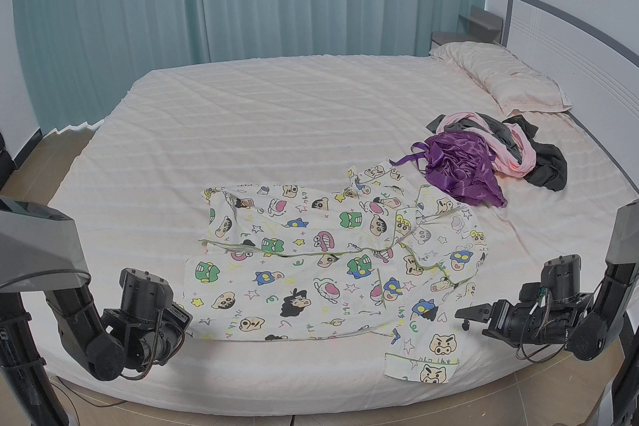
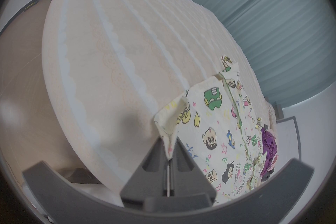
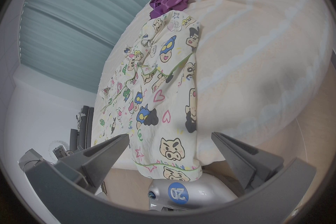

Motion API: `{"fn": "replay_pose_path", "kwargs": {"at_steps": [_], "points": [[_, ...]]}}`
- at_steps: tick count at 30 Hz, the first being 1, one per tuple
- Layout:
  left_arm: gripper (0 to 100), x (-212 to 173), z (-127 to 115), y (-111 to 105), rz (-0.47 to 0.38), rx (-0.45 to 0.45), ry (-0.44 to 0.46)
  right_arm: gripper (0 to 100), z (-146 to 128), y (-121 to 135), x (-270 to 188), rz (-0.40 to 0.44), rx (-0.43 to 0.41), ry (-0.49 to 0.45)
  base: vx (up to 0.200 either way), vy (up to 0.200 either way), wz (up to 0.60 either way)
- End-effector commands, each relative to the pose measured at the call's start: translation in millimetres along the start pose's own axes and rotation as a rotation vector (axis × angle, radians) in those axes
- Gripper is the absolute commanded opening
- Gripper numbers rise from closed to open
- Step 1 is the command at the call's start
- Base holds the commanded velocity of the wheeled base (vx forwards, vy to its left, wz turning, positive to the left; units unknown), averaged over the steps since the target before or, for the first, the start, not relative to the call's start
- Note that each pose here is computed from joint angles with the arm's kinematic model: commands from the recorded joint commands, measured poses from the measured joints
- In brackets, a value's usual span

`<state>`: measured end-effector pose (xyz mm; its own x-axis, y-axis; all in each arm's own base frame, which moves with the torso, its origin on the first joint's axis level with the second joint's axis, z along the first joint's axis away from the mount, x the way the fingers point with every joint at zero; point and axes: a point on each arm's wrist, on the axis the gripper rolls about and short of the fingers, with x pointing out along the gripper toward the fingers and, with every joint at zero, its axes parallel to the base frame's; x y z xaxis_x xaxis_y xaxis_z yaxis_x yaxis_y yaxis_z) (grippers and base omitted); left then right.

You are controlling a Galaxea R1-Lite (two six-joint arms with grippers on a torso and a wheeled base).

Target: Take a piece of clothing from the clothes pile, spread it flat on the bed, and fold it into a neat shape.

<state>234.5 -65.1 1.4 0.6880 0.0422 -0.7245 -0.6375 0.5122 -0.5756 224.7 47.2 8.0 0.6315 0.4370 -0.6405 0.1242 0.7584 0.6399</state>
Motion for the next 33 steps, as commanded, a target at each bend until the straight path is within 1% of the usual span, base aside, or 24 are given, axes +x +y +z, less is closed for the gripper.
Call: {"fn": "replay_pose_path", "kwargs": {"at_steps": [1,2,3,6,10,11,15,18,22,24,27,31,32,33], "points": [[0,-6.1,7.9,-0.8,-0.015,-0.026,-0.026,100,-4.0,0.7,16.7,-0.006,-0.018,0.024,0.0,0.0,0.0],[0,-6.1,7.9,-0.8,-0.015,-0.026,-0.026,100,-4.0,0.7,16.7,-0.006,-0.018,0.024,0.0,0.0,0.0],[0,-5.0,12.6,0.0,-0.013,-0.042,-0.039,100,0.3,0.1,28.3,-0.027,-0.028,-0.008,0.0,0.0,0.0],[0,-4.0,15.8,0.6,-0.019,-0.054,-0.05,100,0.8,-0.9,42.5,-0.043,-0.039,-0.009,0.0,0.0,0.0],[0,-3.2,15.5,0.7,-0.02,-0.054,-0.047,100,6.9,0.1,53.5,-0.038,-0.048,-0.028,0.0,0.0,0.0],[0,-3.2,15.5,0.6,-0.022,-0.055,-0.046,0,9.2,1.4,55.3,-0.032,-0.051,-0.036,0.0,0.0,0.0],[0,-2.8,15.4,0.4,-0.023,-0.054,-0.043,0,16.5,5.3,60.7,-0.013,-0.061,-0.062,0.0,0.0,0.0],[0,-2.9,15.5,0.2,-0.027,-0.057,-0.044,0,28.8,10.5,63.9,0.01,-0.064,-0.108,0.0,0.0,0.0],[0,-2.4,15.5,-0.2,-0.032,-0.056,-0.044,0,48.1,15.4,69.4,0.009,-0.074,-0.196,0.0,0.0,0.0],[0,-1.9,15.2,0.2,-0.029,-0.056,-0.043,0,56.0,18.5,71.8,0.021,-0.084,-0.219,0.0,0.0,0.0],[0,0.0,13.9,1.4,-0.021,-0.053,-0.038,0,60.5,18.4,77.8,0.003,-0.119,-0.208,0.0,0.0,0.0],[0,0.5,13.2,1.7,-0.02,-0.051,-0.033,0,59.6,15.4,79.9,-0.02,-0.123,-0.18,0.0,0.0,0.0],[0,0.5,13.2,1.7,-0.02,-0.051,-0.033,100,59.7,15.6,79.6,-0.02,-0.123,-0.18,0.0,0.0,0.0],[0,0.5,13.2,1.7,-0.02,-0.051,-0.033,100,59.7,15.6,79.6,-0.02,-0.123,-0.18,0.0,0.0,0.0]]}}
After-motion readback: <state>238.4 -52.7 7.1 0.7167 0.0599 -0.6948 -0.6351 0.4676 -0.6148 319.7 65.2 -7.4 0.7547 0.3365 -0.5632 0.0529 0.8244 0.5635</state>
